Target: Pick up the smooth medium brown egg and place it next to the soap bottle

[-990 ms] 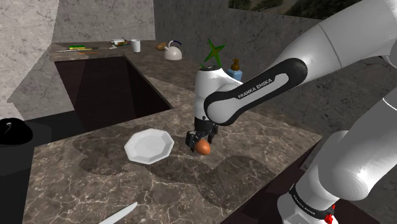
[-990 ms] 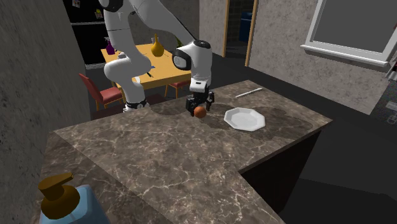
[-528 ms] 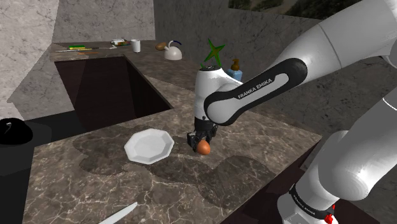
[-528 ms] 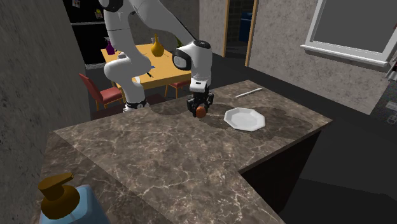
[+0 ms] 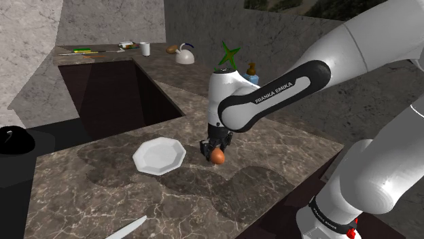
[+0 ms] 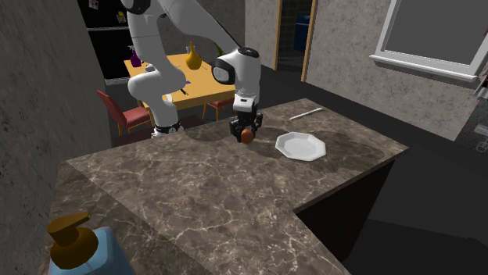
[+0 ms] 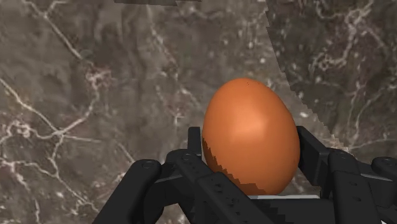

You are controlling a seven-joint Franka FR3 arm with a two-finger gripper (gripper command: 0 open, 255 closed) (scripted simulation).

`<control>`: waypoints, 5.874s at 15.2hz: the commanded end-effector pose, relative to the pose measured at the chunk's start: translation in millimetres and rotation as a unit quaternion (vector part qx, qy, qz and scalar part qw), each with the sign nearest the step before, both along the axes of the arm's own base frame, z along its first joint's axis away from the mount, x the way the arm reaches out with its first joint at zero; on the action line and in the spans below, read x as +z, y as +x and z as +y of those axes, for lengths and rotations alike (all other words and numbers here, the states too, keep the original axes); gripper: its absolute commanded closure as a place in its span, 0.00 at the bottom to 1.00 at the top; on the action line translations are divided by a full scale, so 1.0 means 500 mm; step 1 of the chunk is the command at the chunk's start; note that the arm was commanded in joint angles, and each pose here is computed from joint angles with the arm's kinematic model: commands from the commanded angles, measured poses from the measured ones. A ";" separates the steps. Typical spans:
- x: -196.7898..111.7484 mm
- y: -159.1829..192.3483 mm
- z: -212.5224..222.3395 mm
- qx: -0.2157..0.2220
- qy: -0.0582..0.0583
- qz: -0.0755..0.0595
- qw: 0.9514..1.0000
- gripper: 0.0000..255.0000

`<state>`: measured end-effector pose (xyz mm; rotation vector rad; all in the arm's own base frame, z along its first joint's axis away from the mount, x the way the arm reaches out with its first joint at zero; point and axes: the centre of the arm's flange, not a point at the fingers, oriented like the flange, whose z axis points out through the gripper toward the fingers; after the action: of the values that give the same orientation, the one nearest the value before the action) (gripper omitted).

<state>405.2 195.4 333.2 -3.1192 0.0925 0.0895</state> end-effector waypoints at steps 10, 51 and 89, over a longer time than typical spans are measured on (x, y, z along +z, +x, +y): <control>0.114 0.000 0.000 0.000 0.000 0.000 1.000 1.00; 0.547 0.000 0.000 0.000 0.000 0.000 1.000 1.00; 0.632 0.140 -0.779 0.000 0.000 0.000 1.000 1.00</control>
<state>471.7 -181.9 648.3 -3.1183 0.0948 0.0901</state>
